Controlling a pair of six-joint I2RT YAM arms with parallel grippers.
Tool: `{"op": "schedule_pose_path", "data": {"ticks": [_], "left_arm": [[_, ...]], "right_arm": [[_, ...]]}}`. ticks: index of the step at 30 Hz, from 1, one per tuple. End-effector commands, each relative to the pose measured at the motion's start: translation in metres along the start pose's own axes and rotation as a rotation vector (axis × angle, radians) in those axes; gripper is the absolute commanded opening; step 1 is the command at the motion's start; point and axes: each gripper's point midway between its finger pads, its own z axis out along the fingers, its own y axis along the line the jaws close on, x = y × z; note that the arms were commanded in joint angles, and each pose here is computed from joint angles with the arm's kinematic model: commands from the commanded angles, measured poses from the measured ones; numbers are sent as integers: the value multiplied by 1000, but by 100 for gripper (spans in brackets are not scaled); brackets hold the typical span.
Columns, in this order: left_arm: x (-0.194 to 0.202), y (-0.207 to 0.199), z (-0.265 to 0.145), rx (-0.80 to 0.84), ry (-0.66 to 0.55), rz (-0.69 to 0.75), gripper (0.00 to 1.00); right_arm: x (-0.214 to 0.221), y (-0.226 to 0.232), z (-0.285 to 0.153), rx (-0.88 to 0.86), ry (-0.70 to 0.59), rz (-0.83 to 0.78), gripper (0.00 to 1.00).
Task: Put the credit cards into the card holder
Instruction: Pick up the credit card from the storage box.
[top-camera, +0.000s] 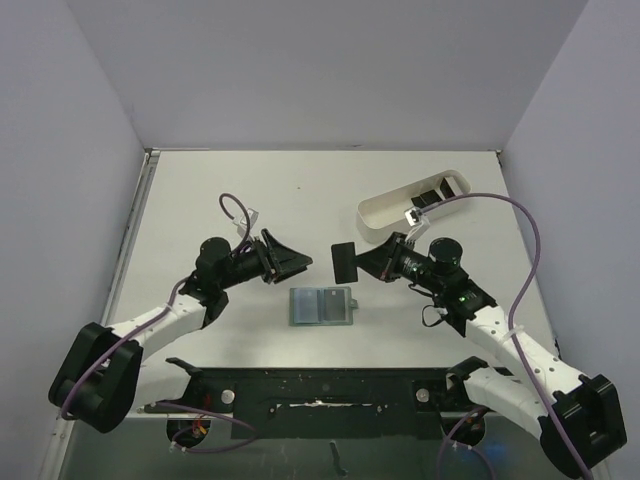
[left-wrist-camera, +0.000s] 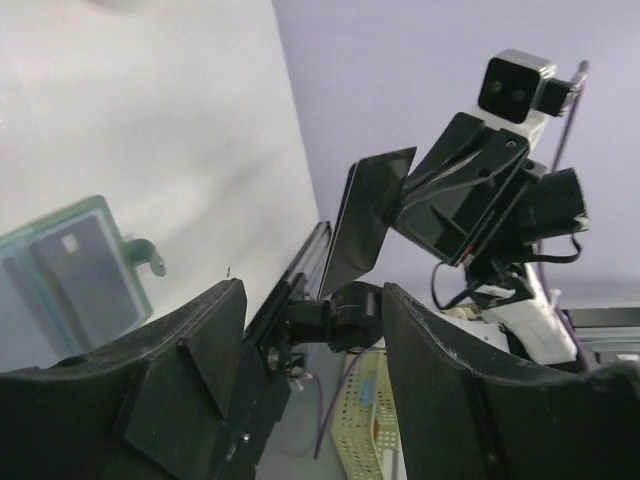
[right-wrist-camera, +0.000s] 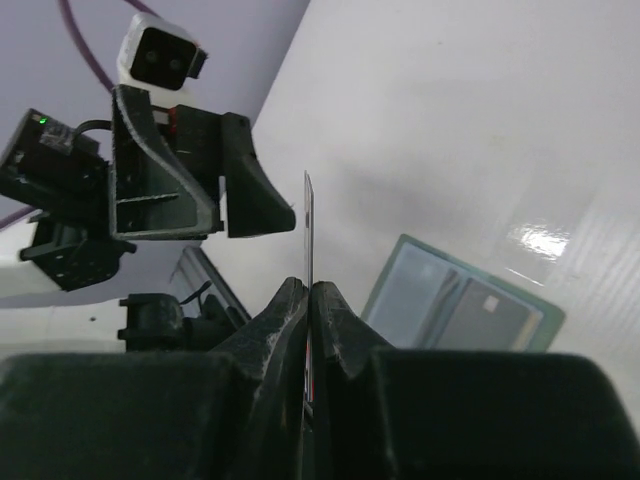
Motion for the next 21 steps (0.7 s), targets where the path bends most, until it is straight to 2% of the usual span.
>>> {"op": "schedule_pose_path", "data": {"ticks": [1,6,14,17,21], "left_arm": [[3,-45,-4,247,14,-21,56],[7,-50,-7,321,16,-49,56],[15,-56,-2,342,36,-57,56],[16,-58,-1,345,35,-57,46],[16,-57,-1,335,28,-61,26]], "right_arm": [[-11,51,2,-228,-65,33,0],[0,58,7,-261,-43,48,0],[10,57,16,-242,-8,100,0],[13,62,19,-257,4,105,0],[19,64,22,-259,22,109,0]]}}
